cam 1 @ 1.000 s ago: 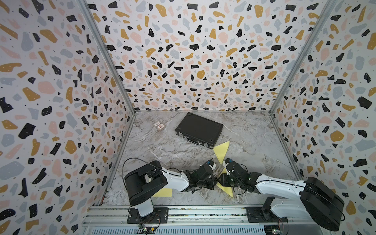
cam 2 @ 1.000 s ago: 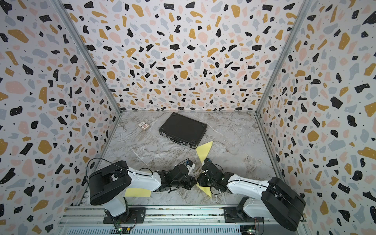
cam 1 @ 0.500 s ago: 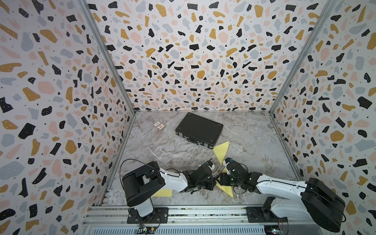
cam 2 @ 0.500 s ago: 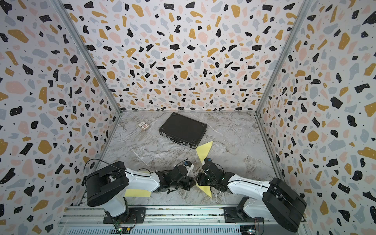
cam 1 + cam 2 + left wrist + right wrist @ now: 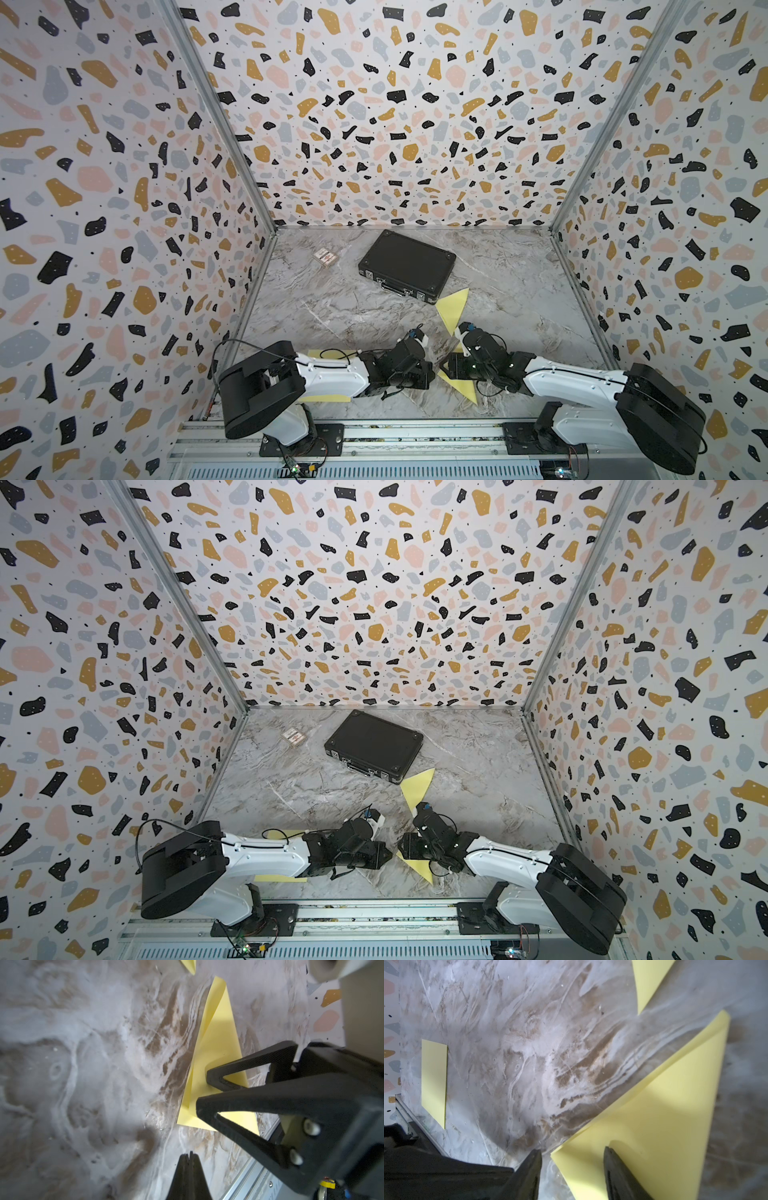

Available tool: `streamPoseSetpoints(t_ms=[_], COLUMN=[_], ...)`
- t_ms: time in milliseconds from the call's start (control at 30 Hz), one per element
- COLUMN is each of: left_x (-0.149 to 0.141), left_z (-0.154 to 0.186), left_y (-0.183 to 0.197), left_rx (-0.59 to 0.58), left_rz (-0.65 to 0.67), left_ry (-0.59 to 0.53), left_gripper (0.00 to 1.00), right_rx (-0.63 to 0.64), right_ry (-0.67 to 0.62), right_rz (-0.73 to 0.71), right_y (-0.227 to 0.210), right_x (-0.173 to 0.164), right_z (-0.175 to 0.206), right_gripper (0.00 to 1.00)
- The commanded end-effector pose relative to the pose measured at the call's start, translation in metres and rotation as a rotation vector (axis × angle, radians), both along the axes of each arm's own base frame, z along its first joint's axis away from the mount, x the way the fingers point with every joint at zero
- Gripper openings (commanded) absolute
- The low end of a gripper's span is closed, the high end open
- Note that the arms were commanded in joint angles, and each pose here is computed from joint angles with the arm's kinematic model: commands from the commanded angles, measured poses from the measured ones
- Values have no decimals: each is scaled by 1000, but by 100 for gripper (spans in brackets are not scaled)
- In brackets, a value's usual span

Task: Fold the square paper diagonally
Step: Fold the paper at the center of the board.

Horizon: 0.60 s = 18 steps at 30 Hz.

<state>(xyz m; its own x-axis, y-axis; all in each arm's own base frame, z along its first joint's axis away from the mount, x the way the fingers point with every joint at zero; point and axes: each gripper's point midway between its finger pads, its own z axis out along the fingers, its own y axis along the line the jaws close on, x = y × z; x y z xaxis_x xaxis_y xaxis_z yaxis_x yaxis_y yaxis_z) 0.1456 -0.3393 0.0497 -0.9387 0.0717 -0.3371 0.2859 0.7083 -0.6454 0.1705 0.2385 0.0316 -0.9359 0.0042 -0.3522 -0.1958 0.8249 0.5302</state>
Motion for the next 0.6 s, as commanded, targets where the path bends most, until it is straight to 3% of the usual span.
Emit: streamPoseSetpoints(t_ms=[0,167,367,567], left_x=[8,13,16,20], left_z=[6,4,0,-2], left_y=[2,3,-8,-23], left_rx=[-15,-9,-15,-35], left_rz=[59,102,98,95], left_ry=[-1,16,40,60], left_gripper=[0,1,7,14], right_rx=[-68,-76,-109,-129], right_ry=[65,65,76,80], right_rz=[8,-1,-23,-28], right_y=[-15,-18,-27,-32], right_x=[-16,-16,-19,-20], right_z=[-18,-19,-25,-27], right_gripper=[60,56,27,11])
